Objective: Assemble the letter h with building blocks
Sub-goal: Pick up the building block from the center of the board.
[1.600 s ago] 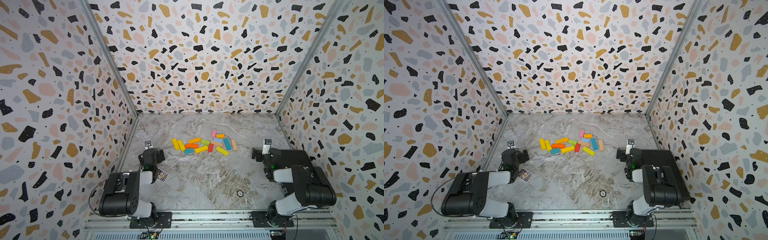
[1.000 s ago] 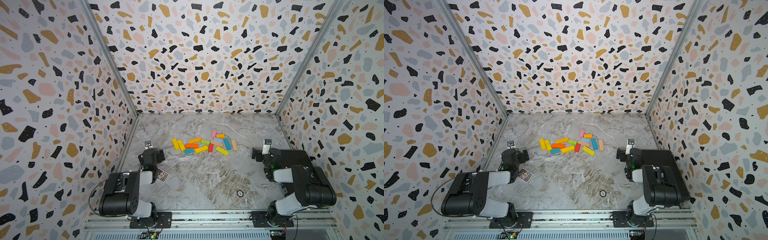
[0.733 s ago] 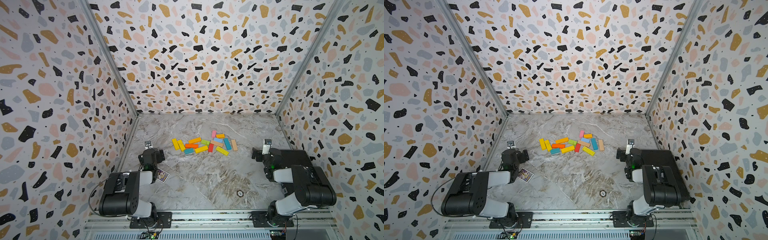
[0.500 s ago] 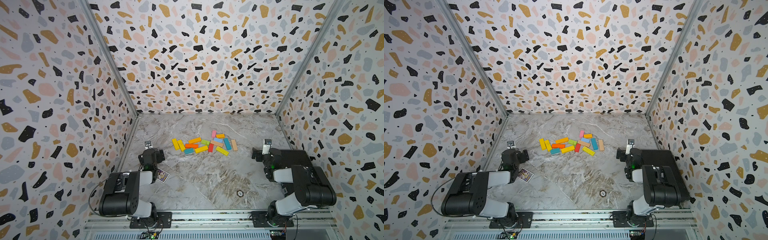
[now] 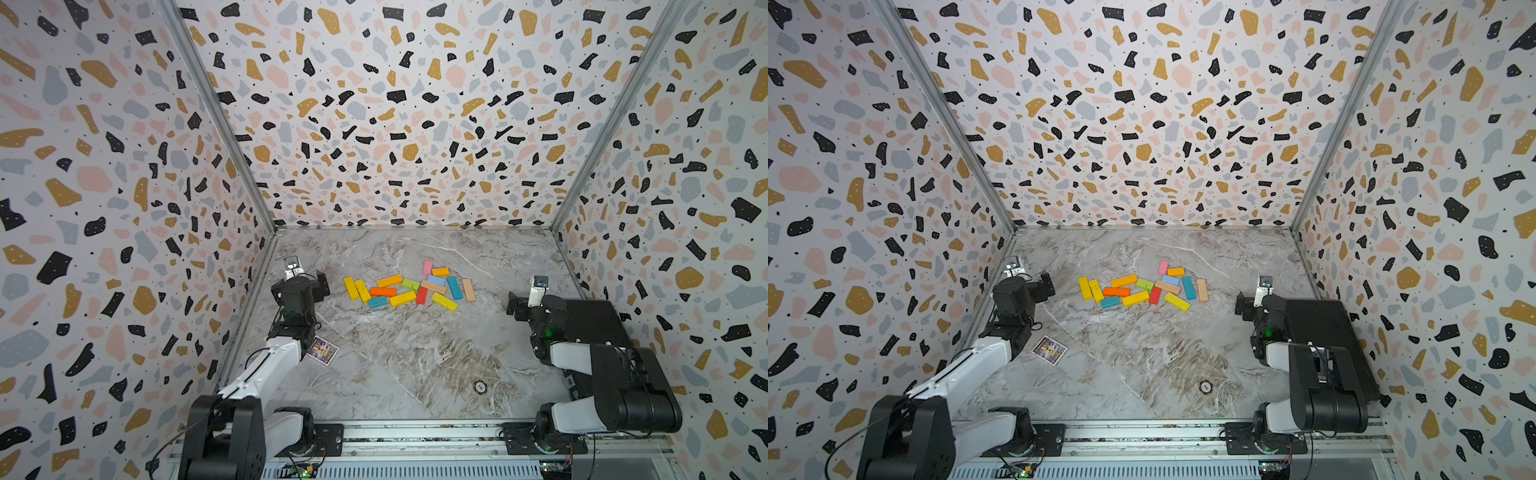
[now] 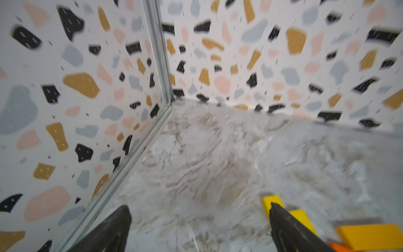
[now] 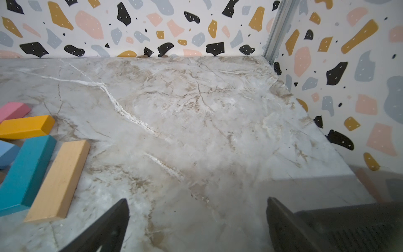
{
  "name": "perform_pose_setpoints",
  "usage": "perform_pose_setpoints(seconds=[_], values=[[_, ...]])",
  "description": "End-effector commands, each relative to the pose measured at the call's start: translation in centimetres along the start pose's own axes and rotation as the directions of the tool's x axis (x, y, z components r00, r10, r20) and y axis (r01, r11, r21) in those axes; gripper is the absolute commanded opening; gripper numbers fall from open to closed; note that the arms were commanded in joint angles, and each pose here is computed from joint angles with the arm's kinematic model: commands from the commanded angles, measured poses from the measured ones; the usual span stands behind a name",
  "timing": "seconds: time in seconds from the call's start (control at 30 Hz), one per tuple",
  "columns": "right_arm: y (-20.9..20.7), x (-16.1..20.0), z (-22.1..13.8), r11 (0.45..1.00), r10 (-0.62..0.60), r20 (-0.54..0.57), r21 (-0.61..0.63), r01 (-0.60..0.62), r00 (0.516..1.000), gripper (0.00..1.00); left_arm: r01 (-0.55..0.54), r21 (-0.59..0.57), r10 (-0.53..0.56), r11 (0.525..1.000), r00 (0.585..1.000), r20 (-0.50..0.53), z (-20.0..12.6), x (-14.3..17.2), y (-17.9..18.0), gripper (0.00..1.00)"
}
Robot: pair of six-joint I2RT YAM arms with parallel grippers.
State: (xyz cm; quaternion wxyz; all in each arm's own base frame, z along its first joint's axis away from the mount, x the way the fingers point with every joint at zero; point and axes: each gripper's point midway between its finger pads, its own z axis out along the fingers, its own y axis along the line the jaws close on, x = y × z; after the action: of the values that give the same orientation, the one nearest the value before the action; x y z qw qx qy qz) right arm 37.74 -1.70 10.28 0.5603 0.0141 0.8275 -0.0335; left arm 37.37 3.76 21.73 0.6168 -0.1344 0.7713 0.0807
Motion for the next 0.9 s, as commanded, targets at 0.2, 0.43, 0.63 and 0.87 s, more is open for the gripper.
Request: perform_pose_setpoints(seconds=[0.2, 0.43, 0.63, 0.87], values=[[-3.1, -5.5, -1.7, 0.961, 0.172, 0.047, 0.210, -0.178, 0.984, 1.00, 0.386, -0.023, -0.375, 0.922, 0.907, 0.192, -3.3, -5.6, 2.4, 0.99], [-4.0, -4.8, -1.9, 0.761, 0.598, 0.064, 0.268, -0.591, 0.799, 1.00, 0.789, -0.121, -0.779, 0.603, 0.614, 0.126, -4.5, -1.6, 6.6, 0.99], [-2.1, -5.3, -0.4, 0.625, 0.775, 0.117, 0.005, -0.780, 0.621, 1.00, 0.761, -0.074, -0.761, 0.644, 0.648, 0.041, -3.9, -1.9, 5.3, 0.99], [4.6, -5.1, 1.6, 0.620, 0.728, -0.278, -0.124, -0.775, 0.627, 1.00, 0.704, 0.116, -0.673, 0.701, 0.706, -0.219, -3.0, -3.4, -0.7, 0.99]])
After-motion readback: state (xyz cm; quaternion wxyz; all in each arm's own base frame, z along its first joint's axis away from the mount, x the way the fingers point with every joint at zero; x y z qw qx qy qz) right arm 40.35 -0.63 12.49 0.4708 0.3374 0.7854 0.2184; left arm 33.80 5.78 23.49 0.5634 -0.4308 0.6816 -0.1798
